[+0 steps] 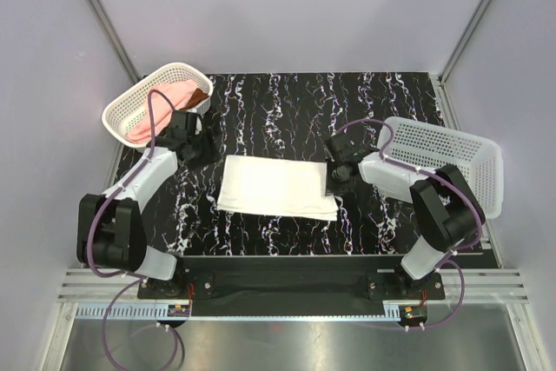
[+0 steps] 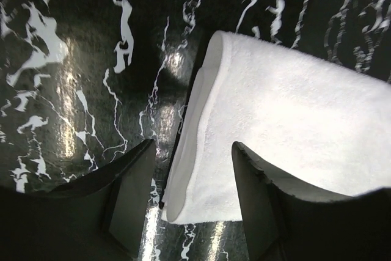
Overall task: Fold and stack the towels
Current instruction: Neatly place the folded towel into the bin
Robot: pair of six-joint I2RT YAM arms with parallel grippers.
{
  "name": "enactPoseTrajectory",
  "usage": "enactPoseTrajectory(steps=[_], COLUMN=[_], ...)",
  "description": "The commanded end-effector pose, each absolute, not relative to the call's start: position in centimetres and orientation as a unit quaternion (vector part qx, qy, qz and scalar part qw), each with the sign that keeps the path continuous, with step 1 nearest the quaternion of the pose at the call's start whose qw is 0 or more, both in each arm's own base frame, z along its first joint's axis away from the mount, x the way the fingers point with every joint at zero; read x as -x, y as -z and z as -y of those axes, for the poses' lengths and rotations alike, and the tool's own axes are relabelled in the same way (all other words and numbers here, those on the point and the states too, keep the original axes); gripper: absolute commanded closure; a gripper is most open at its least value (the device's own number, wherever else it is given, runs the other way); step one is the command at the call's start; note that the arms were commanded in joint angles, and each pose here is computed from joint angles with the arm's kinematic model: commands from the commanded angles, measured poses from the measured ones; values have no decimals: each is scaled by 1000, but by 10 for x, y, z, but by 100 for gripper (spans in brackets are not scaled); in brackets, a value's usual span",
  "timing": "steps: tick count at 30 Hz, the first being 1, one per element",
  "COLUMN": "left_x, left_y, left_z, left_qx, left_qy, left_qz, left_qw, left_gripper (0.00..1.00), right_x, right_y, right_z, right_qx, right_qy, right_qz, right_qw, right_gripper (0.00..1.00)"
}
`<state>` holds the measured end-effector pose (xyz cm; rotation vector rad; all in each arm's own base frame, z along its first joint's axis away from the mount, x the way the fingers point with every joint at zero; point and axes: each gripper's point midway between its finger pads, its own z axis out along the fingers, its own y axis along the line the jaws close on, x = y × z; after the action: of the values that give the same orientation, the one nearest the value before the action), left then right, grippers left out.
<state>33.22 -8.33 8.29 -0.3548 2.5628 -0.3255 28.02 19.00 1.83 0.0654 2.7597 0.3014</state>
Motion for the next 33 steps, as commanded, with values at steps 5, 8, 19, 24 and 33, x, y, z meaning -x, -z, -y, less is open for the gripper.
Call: enactPoseTrajectory(steps=[5,8,19,24,33], left_x=[-361,-362,-357,-356,-355], left_y=[-157,-165,-168,-151,-152], left_z=[86,88,97,108,111], left_qx=[102,96,72,65,58], left_qy=[140,148,174,196,205], left_qz=[-917,-913,-909,-916,-914], left_qw=[359,367,373,343,345], left_gripper=[42,42,41,42,42], right_x=[-293,-300,-329,-335,-322], right_y=[-90,-118,-185,-217,-257], right_z=[-159,-153,-87,-36,63], right_qx=[-3,2,-34,-80,-193], right_qy=[-22,-2,37,59,102], right_qz=[-978,-975,-970,-961,-927], right_qw=[208,224,238,258,304], right_gripper=[100,100,100,100,100])
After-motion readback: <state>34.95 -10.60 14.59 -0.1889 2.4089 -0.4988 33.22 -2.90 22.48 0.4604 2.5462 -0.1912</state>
